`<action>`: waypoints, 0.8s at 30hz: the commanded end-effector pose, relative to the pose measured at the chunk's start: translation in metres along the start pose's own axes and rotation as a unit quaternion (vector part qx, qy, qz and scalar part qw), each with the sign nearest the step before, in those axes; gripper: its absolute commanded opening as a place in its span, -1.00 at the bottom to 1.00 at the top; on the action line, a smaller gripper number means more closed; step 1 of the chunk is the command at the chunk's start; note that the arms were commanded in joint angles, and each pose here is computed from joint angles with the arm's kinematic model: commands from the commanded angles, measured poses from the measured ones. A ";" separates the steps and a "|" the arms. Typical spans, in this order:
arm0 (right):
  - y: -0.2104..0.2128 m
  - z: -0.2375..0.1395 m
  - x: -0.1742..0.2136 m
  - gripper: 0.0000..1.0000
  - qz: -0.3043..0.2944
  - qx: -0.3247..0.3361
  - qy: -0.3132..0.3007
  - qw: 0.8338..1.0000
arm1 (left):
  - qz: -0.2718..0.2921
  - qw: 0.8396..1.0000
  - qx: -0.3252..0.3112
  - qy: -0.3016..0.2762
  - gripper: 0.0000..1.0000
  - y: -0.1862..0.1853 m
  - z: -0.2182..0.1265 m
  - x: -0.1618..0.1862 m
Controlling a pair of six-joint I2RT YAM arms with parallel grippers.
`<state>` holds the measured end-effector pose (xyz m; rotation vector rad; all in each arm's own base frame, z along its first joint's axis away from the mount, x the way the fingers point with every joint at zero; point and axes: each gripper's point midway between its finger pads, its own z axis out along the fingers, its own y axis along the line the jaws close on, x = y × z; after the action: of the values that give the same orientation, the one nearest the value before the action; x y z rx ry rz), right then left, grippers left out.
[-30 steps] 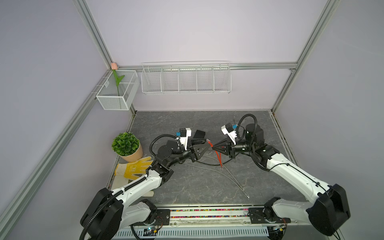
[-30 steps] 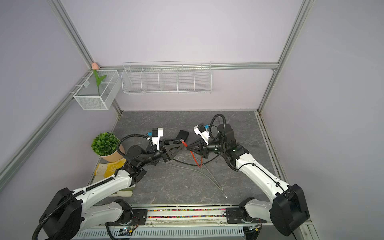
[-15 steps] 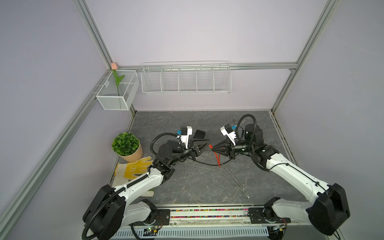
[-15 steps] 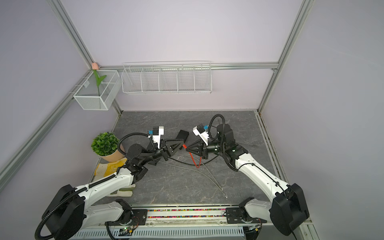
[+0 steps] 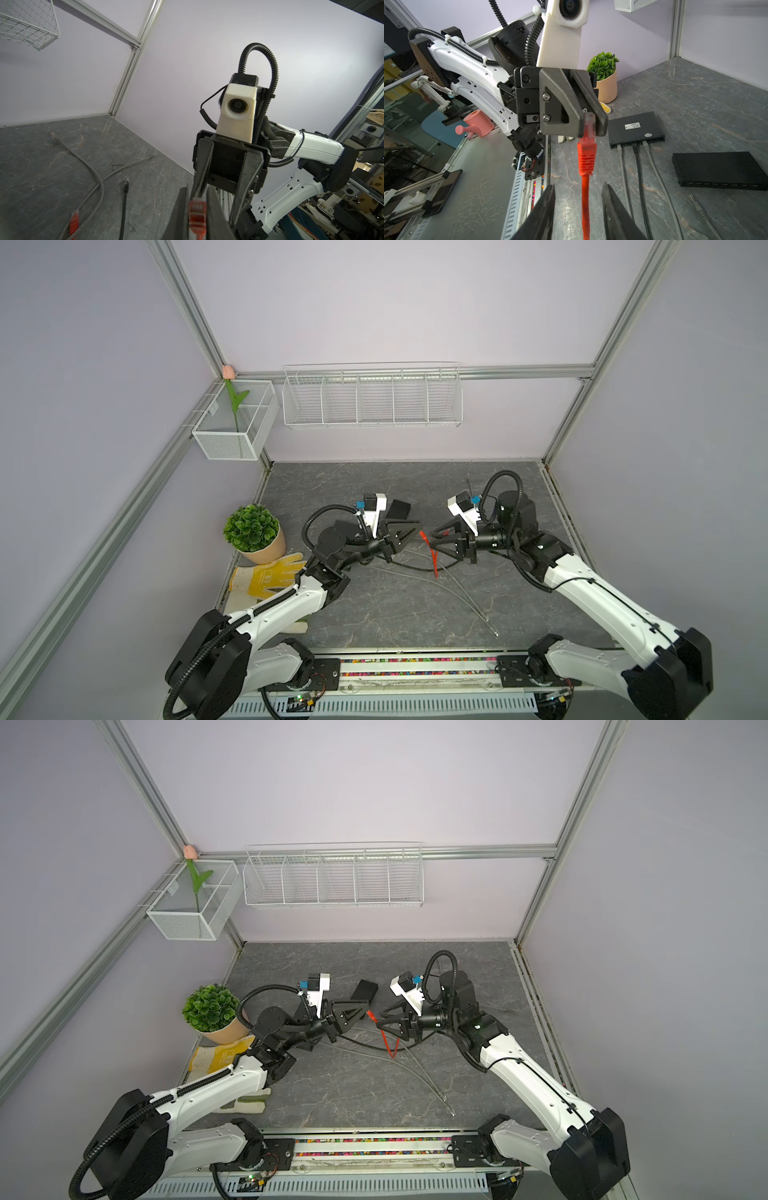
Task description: Insert the plug into the switch port
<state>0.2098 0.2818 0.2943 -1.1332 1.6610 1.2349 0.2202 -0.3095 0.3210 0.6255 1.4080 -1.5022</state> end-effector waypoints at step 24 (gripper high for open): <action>0.001 0.016 0.014 -0.59 -0.026 -0.017 0.084 0.996 | 0.026 0.999 0.029 0.003 -0.99 -0.019 0.003 -0.010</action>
<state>0.2090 0.2896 0.2718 -1.2843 1.7731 1.1517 0.2152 -0.3107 0.3198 0.6601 1.4129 -1.5023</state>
